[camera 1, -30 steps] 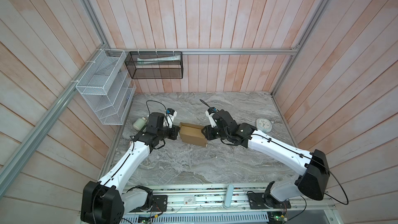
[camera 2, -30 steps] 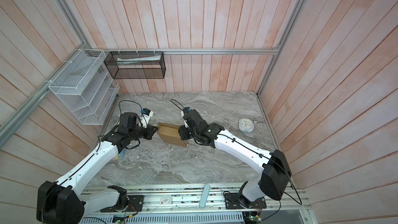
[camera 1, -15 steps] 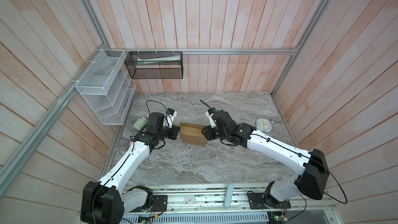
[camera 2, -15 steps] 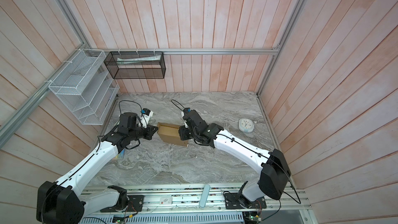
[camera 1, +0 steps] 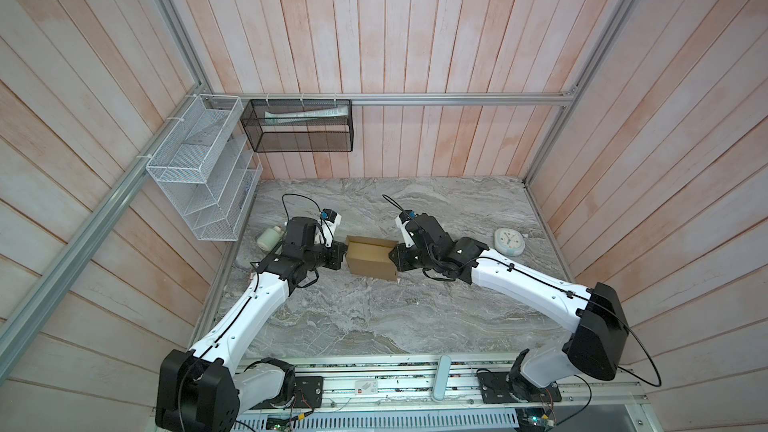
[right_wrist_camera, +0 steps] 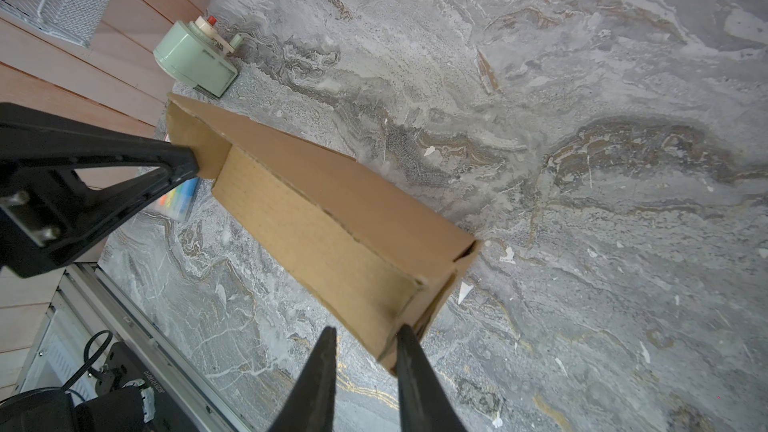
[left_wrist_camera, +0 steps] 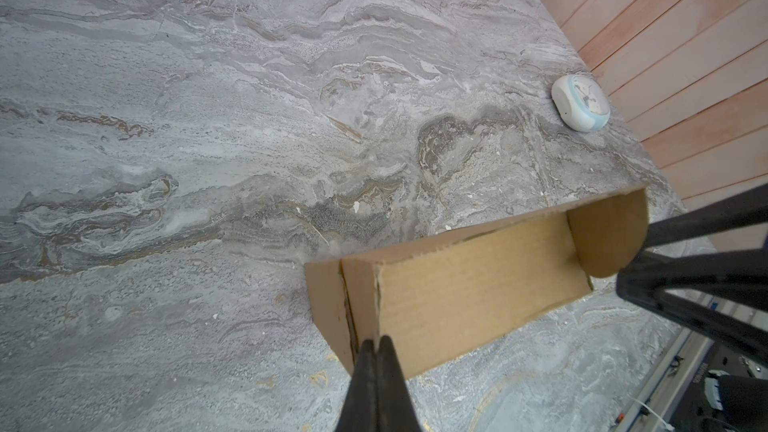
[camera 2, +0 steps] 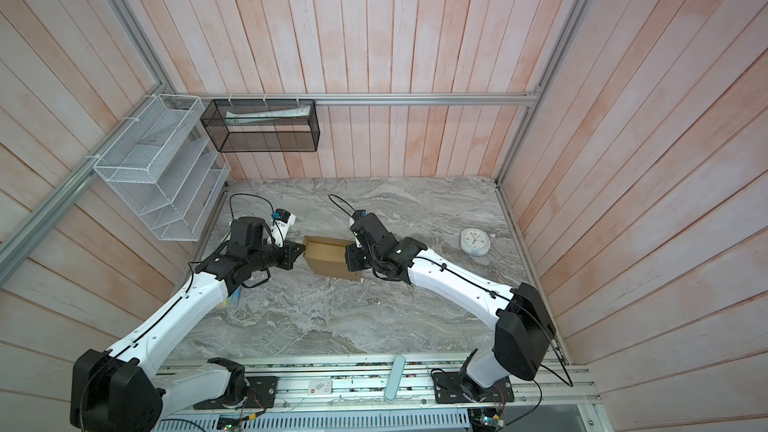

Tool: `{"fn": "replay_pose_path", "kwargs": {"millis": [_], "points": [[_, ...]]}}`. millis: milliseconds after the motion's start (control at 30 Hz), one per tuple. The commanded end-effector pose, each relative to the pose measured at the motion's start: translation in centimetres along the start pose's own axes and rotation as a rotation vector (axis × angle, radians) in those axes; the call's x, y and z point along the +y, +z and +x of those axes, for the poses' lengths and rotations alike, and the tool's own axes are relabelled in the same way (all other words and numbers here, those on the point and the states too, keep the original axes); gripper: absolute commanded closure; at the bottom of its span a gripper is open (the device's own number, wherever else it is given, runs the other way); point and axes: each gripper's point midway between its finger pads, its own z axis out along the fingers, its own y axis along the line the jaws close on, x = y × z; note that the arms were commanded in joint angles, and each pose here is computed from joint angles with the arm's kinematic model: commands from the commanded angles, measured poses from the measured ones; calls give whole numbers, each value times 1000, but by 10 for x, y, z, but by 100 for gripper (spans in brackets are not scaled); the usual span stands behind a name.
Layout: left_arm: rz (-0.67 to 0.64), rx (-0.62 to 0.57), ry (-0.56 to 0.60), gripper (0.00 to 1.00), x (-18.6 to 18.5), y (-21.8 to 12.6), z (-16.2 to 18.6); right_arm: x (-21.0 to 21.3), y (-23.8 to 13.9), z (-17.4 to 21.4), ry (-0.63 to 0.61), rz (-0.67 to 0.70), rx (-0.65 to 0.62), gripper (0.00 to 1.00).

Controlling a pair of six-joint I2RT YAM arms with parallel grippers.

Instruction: Fold the paper box

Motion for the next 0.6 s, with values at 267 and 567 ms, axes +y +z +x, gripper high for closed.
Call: {"fn": "replay_pose_path", "kwargs": {"millis": [267, 567], "points": [[9, 29, -4, 100, -3, 2, 11, -10, 2, 1, 0, 57, 1, 76], [4, 29, -5, 100, -2, 2, 11, -18, -1, 1, -35, 107, 13, 82]]}}
